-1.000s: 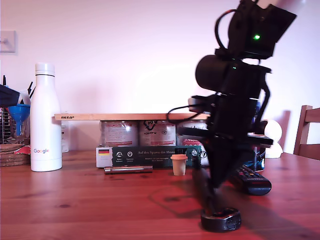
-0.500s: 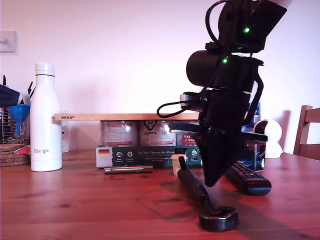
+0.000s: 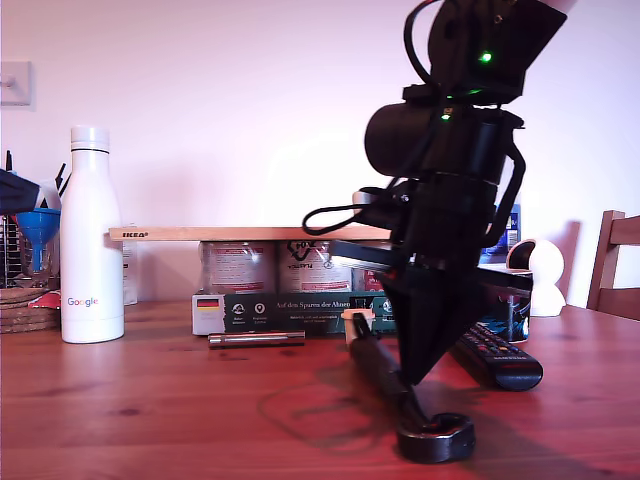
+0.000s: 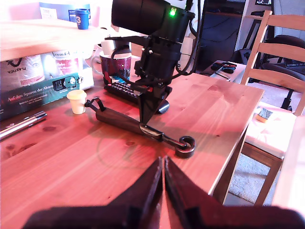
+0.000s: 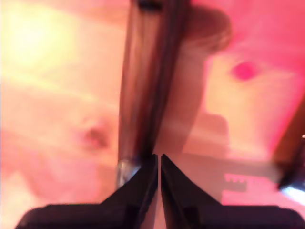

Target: Slide the bottle opener to the left

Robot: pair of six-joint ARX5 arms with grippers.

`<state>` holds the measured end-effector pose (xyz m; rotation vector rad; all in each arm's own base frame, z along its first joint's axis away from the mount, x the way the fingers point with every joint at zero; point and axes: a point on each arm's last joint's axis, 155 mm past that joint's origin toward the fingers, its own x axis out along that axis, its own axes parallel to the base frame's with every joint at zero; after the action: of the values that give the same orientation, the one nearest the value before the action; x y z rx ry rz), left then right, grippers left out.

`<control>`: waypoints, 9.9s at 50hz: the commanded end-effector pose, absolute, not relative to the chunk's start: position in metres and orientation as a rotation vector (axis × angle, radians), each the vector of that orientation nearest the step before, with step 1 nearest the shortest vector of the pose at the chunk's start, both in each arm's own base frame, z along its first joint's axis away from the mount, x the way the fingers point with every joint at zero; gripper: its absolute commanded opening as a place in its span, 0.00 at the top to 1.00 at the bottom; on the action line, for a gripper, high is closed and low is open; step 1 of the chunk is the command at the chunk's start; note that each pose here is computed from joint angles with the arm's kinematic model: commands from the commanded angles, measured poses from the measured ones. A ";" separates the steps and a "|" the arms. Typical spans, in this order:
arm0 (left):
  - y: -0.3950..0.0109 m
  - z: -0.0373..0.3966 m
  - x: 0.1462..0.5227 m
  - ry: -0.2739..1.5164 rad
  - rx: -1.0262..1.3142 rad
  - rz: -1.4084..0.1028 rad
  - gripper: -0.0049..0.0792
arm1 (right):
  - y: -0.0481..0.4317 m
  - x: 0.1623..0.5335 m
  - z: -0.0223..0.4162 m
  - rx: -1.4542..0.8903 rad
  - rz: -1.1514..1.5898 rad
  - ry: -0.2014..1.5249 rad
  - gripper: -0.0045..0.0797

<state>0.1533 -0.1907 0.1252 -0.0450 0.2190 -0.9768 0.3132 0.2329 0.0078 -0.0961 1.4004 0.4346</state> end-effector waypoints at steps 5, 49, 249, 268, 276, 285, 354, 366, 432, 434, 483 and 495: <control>-0.191 0.114 0.152 0.244 -0.038 -0.978 0.97 | 0.239 0.309 0.004 -0.090 0.435 1.415 0.96; -0.191 0.114 0.153 0.244 -0.038 -0.978 0.97 | 0.249 0.275 0.002 -0.089 0.464 1.521 0.96; -0.144 0.107 0.199 0.263 -0.049 -0.613 0.97 | 0.428 0.220 0.003 0.213 0.824 1.578 0.96; -0.124 0.096 0.211 0.309 -0.027 -0.484 0.97 | 0.461 0.232 0.005 0.229 0.857 1.553 0.96; -0.122 0.096 0.212 0.308 -0.028 -0.470 0.97 | 0.469 0.234 0.007 0.229 0.871 1.541 0.96; -0.121 0.096 0.212 0.308 -0.027 -0.468 0.97 | 0.465 0.234 0.005 0.200 0.881 1.539 0.96; -0.121 0.095 0.212 0.313 -0.026 -0.467 0.97 | 0.390 0.351 0.186 -0.306 0.844 0.725 0.96; -0.121 0.095 0.212 0.313 -0.027 -0.467 0.97 | 0.376 0.331 0.187 -0.285 0.827 0.664 0.96; -0.065 0.099 0.236 0.294 -0.131 -0.199 0.97 | 0.211 0.299 0.114 0.006 0.555 0.508 0.96; -0.062 0.100 0.237 0.289 -0.136 -0.184 0.97 | 0.206 0.300 0.117 0.014 0.541 0.498 0.96; -0.028 0.097 0.242 0.291 -0.142 -0.046 0.97 | 0.058 0.288 0.141 0.122 0.164 0.272 0.96; -0.028 0.097 0.242 0.291 -0.143 -0.046 0.97 | 0.052 0.269 0.136 0.119 0.164 0.228 0.96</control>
<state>0.2430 -0.0292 0.1057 -0.1505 0.2706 -0.0510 0.2723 0.0531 0.1393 0.1268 0.2361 0.1619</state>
